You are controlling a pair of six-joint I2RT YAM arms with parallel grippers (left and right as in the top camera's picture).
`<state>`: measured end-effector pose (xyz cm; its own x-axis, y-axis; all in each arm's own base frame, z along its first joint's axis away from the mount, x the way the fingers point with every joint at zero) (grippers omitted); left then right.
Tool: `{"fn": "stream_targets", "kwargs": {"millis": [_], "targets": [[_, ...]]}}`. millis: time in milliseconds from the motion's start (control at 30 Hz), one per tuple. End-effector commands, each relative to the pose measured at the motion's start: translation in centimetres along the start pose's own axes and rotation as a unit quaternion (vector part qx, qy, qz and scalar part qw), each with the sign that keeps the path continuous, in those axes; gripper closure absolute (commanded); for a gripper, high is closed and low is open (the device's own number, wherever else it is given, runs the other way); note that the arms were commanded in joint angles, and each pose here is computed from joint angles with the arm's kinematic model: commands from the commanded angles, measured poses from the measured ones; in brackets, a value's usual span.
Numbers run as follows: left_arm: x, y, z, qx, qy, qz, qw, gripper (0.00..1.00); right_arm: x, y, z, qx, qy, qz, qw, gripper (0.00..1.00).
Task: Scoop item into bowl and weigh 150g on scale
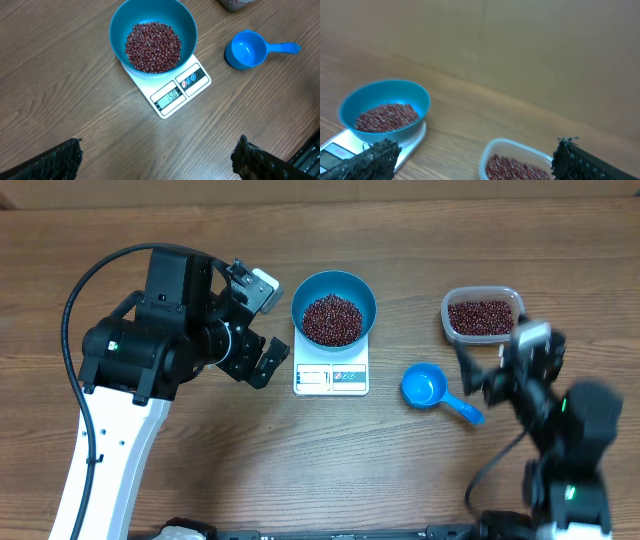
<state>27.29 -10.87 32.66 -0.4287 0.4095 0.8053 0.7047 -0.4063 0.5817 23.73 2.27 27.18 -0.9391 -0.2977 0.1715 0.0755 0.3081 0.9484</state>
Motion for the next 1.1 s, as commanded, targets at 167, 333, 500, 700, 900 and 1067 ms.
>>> {"fn": "stream_targets", "kwargs": {"millis": [167, 333, 500, 700, 900, 1067], "targets": [[0.5, 0.4, -0.3, -0.011, -0.006, -0.011, 1.000, 0.00, 3.6, -1.9, 3.8, 0.027, 0.022, -0.099, 0.995, 0.00], [0.5, 0.4, -0.3, -0.011, -0.006, -0.011, 1.000, 0.00, 4.2, -2.8, 3.9, 0.035, -0.004, -0.113, 0.993, 0.00], [0.5, 0.4, -0.3, -0.011, -0.006, -0.011, 1.000, 0.00, 4.4, -3.7, 3.1, 0.028, -0.053, -0.110, 0.992, 0.00], [0.5, 0.4, -0.3, -0.011, -0.006, -0.011, 1.000, 0.01, 4.9, -4.4, 1.7, -0.039, -0.115, -0.110, 0.987, 0.00], [0.5, 0.4, -0.3, -0.011, -0.006, -0.011, 1.000, 0.00, 4.5, -5.6, 1.6, -0.044, -0.133, -0.099, 0.985, 0.00], [0.5, 0.4, -0.3, -0.011, -0.006, -0.011, 1.000, 0.00, 4.1, -6.7, 1.5, -0.051, -0.146, -0.084, 0.984, 0.00]]}}
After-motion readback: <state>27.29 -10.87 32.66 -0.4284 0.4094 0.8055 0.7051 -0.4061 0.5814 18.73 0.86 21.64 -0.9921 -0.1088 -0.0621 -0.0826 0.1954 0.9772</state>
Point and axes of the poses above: each gripper's point midway between its finger pads, its own x axis back along the fingers, its own z axis along the line the jaws close on, y = z × x, the point moved 5 cm from there along x, back along the fingers, and after that the axes turned 4 degrees about x, right-handed, at the moved point
